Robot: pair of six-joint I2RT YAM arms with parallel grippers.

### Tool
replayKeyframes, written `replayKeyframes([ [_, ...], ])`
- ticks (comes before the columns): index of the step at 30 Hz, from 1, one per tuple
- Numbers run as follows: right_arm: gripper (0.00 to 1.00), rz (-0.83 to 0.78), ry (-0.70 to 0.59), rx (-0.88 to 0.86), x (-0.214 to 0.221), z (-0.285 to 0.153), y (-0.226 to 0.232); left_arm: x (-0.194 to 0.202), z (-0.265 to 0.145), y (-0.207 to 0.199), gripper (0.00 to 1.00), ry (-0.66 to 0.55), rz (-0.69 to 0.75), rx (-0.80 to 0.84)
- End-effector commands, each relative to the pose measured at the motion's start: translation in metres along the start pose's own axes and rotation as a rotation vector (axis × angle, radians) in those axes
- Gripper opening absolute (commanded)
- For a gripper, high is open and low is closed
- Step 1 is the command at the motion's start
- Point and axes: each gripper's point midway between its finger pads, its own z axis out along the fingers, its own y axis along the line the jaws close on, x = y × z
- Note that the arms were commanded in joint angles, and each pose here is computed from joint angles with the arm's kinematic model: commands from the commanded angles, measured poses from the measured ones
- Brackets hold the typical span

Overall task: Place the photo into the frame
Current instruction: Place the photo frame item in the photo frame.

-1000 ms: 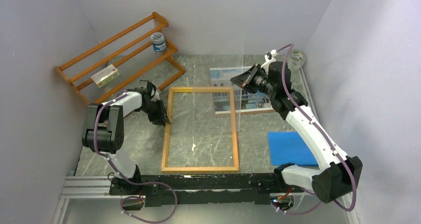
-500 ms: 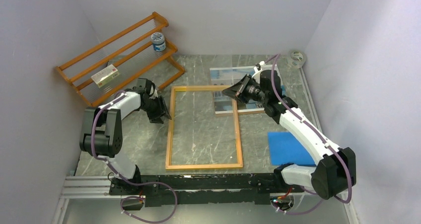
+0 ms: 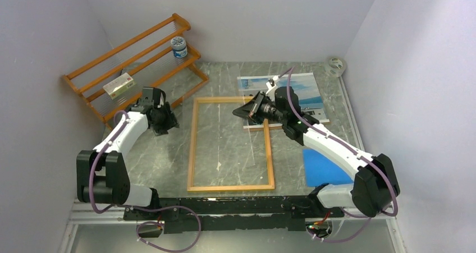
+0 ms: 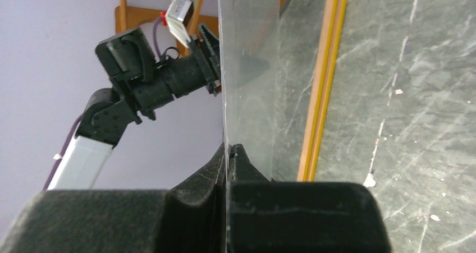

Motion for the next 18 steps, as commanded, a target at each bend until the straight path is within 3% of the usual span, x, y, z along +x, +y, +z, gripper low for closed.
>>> replayKeyframes([
  [1,0.00,0.007,-0.087,0.001,-0.008,0.008,-0.015,0.008,-0.002,0.004,0.60,-0.002,-0.049,0.008],
  [9,0.00,-0.032,-0.151,0.064,0.000,0.008,-0.075,0.040,0.009,-0.020,0.80,0.114,-0.052,0.199],
  [18,0.00,-0.069,-0.189,0.074,-0.002,-0.003,-0.114,0.045,0.022,-0.033,0.81,0.183,-0.067,0.266],
])
